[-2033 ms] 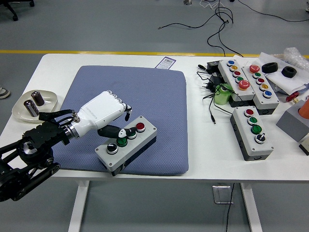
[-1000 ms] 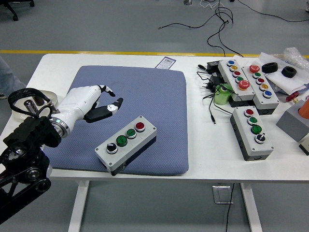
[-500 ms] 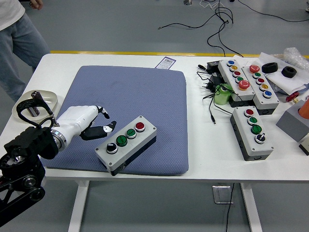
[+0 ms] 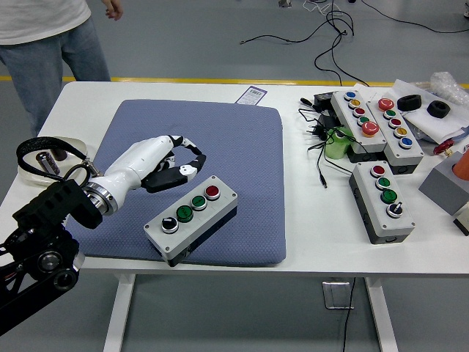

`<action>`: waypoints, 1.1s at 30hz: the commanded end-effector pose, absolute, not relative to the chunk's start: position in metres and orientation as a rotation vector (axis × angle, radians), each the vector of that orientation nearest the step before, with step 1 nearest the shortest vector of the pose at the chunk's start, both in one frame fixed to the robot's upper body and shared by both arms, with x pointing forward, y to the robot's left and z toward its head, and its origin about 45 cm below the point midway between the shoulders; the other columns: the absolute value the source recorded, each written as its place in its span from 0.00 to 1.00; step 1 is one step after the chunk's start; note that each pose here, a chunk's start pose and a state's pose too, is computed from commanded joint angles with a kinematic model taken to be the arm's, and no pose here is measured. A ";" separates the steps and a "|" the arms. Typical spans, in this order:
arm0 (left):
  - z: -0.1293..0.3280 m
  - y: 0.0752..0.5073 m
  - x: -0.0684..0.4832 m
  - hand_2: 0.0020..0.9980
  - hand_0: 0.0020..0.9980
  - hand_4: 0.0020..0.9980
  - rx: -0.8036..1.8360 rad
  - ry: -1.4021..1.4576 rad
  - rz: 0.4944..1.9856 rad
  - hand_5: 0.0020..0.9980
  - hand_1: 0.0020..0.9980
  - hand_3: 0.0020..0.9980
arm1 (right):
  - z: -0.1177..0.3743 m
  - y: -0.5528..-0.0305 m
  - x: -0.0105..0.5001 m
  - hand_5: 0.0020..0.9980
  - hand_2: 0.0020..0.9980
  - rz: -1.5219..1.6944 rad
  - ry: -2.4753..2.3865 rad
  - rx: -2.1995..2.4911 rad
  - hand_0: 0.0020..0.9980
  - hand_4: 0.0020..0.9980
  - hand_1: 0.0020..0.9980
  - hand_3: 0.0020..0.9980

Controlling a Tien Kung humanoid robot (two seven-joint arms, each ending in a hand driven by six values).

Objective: Pick up the button,place it on the desk,press the button,press the button

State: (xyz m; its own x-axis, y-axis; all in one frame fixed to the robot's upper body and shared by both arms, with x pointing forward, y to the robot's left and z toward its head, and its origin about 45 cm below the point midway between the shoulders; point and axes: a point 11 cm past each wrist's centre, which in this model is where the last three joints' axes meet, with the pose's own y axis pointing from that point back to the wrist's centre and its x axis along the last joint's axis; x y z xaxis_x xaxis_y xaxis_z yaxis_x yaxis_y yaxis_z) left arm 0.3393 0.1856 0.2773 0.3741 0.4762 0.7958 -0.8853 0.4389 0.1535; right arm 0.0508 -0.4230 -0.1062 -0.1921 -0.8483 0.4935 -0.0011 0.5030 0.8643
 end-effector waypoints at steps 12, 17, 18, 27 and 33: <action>0.275 0.194 0.336 0.00 0.01 0.60 0.695 -0.813 0.842 1.00 0.00 0.62 | -0.106 -0.423 0.054 0.12 0.69 -0.910 -1.592 0.754 0.53 0.28 0.64 0.61; 0.268 0.200 0.334 0.00 0.01 0.59 0.733 -0.804 0.824 1.00 0.00 0.60 | -0.106 -0.423 0.054 0.12 0.69 -0.911 -1.591 0.754 0.53 0.28 0.64 0.61; 0.266 0.201 0.333 0.00 0.01 0.59 0.740 -0.801 0.818 1.00 0.00 0.60 | -0.106 -0.423 0.054 0.12 0.69 -0.910 -1.591 0.754 0.53 0.28 0.64 0.61; 0.252 0.192 0.325 0.00 0.01 0.60 0.760 -0.779 0.761 1.00 0.00 0.59 | -0.106 -0.423 0.054 0.12 0.69 -0.910 -1.590 0.755 0.53 0.28 0.64 0.61; 0.252 0.188 0.325 0.00 0.01 0.59 0.761 -0.796 0.756 1.00 0.00 0.60 | -0.105 -0.424 0.055 0.12 0.69 -0.907 -1.592 0.756 0.53 0.28 0.64 0.61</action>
